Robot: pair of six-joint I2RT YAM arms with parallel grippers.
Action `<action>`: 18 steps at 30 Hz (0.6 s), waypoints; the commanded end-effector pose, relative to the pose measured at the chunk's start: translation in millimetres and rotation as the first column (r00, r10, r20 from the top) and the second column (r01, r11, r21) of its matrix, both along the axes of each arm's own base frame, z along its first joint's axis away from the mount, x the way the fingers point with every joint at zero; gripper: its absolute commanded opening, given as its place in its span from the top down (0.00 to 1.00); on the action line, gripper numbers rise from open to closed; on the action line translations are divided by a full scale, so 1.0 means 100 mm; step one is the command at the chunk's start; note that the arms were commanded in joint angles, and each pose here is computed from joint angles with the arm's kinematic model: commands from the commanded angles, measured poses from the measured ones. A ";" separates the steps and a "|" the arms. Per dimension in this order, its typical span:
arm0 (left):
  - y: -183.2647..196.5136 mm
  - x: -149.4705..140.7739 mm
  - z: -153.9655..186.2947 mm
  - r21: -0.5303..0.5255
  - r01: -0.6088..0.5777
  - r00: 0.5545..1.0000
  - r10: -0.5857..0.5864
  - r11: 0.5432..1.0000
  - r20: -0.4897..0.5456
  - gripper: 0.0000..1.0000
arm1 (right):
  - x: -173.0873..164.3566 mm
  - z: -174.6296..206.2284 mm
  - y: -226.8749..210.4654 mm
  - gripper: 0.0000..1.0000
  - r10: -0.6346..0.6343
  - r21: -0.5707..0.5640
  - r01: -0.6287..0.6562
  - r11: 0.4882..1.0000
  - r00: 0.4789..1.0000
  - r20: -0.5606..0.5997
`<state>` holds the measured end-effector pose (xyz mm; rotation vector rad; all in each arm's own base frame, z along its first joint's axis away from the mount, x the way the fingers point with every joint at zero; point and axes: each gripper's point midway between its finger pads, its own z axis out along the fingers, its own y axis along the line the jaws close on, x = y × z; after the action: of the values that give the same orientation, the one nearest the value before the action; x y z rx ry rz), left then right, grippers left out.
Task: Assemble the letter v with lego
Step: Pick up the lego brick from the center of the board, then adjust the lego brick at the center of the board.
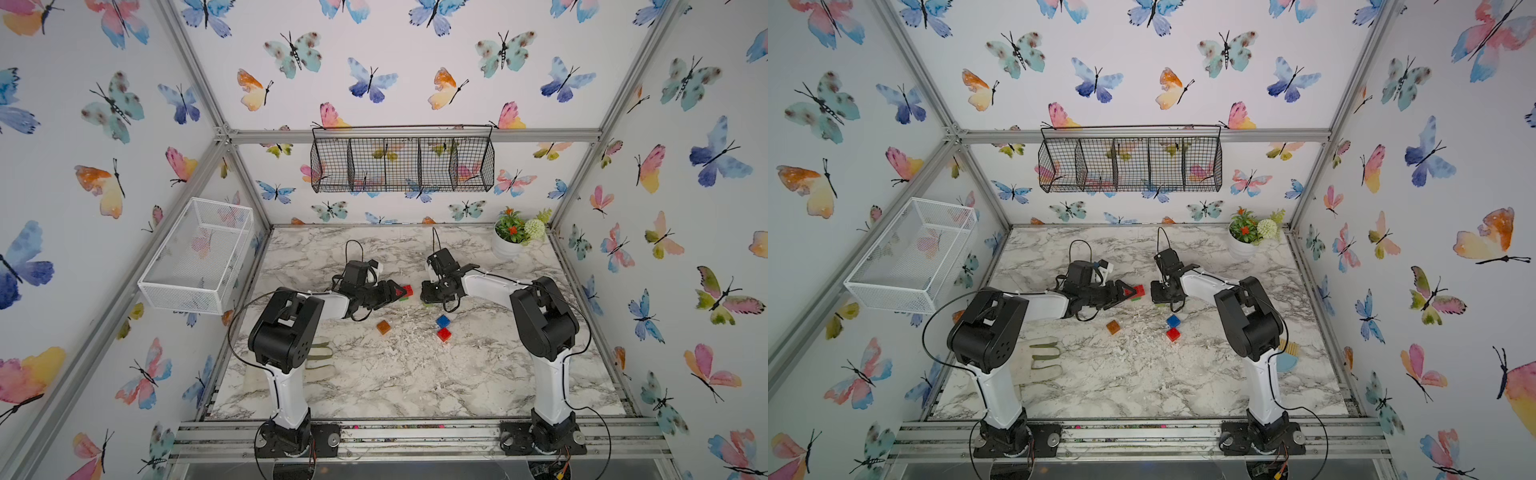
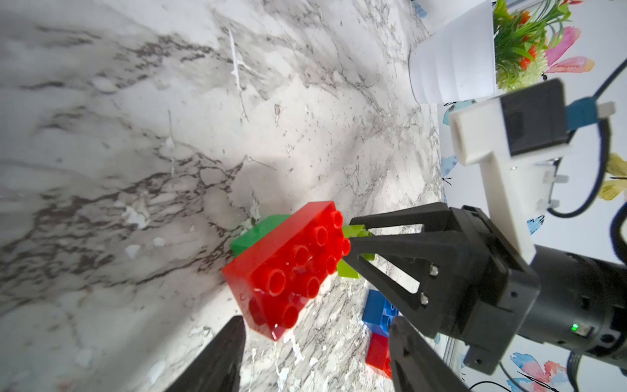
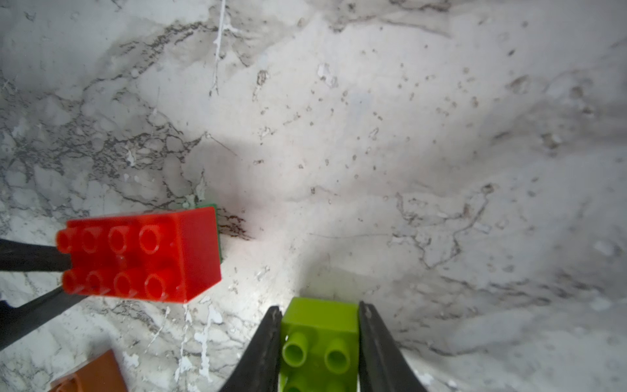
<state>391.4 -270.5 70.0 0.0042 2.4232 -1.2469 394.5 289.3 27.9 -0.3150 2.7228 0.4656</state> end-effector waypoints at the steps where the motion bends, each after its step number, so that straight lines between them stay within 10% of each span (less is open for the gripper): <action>1: 0.06 0.06 0.13 0.049 -0.006 0.999 0.003 0.999 0.046 0.32 | 0.06 0.08 0.06 0.84 -0.007 0.020 0.007 1.000 1.000 0.007; 18: 0.05 0.23 -0.10 0.073 -0.019 1.000 0.018 0.997 0.017 0.39 | 0.34 0.54 0.27 0.88 0.020 0.065 -0.026 0.998 0.995 0.096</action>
<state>411.6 -268.5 71.4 0.0185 2.4256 -1.1708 430.1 313.8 86.2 -0.3153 2.5825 0.5390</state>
